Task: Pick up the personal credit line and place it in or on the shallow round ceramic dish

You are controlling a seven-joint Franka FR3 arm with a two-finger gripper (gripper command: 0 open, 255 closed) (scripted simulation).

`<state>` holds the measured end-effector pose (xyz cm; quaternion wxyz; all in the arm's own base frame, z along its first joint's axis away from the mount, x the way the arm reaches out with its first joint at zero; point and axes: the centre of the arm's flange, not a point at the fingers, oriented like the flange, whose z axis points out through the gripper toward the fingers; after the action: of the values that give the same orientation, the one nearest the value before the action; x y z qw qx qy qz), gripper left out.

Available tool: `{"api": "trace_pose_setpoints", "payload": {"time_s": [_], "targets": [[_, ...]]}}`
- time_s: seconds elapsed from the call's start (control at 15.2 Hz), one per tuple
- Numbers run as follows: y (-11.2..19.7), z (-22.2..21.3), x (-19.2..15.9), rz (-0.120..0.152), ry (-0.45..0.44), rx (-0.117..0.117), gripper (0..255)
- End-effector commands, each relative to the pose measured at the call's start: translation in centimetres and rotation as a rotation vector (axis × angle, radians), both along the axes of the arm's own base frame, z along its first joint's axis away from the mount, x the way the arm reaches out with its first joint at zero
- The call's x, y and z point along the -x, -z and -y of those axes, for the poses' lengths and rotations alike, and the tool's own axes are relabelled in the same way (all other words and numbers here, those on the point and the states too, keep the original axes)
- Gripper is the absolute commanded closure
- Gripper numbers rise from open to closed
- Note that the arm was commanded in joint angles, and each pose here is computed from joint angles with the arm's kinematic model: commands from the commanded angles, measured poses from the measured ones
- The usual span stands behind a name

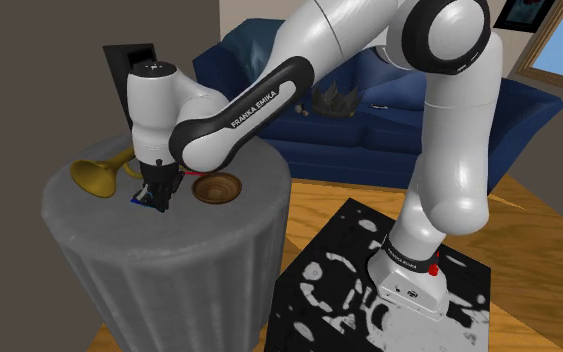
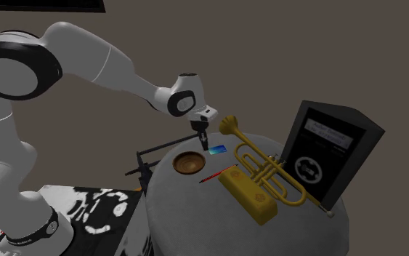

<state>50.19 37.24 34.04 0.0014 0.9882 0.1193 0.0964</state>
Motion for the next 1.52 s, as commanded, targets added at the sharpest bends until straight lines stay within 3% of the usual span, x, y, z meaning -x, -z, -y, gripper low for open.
{"api": "trace_pose_setpoints", "payload": {"time_s": [0.0, 0.26, 0.33, 0.53, 1.06, 1.45], "targets": [[0.5, 0.4, 0.0, -0.009, 0.005, 0.008, 255], [0.0, 0.3, 0.2, -0.002, 0.003, 0.003, 255], [0.0, 0.3, 0.2, -0.002, 0.003, 0.003, 0], [-3.5, 0.3, -5.6, -0.24, -0.114, 0.066, 0], [0.4, 0.4, -5.6, -0.247, -0.117, 0.068, 0], [0.4, 0.4, -5.6, -0.247, -0.117, 0.068, 0]]}}
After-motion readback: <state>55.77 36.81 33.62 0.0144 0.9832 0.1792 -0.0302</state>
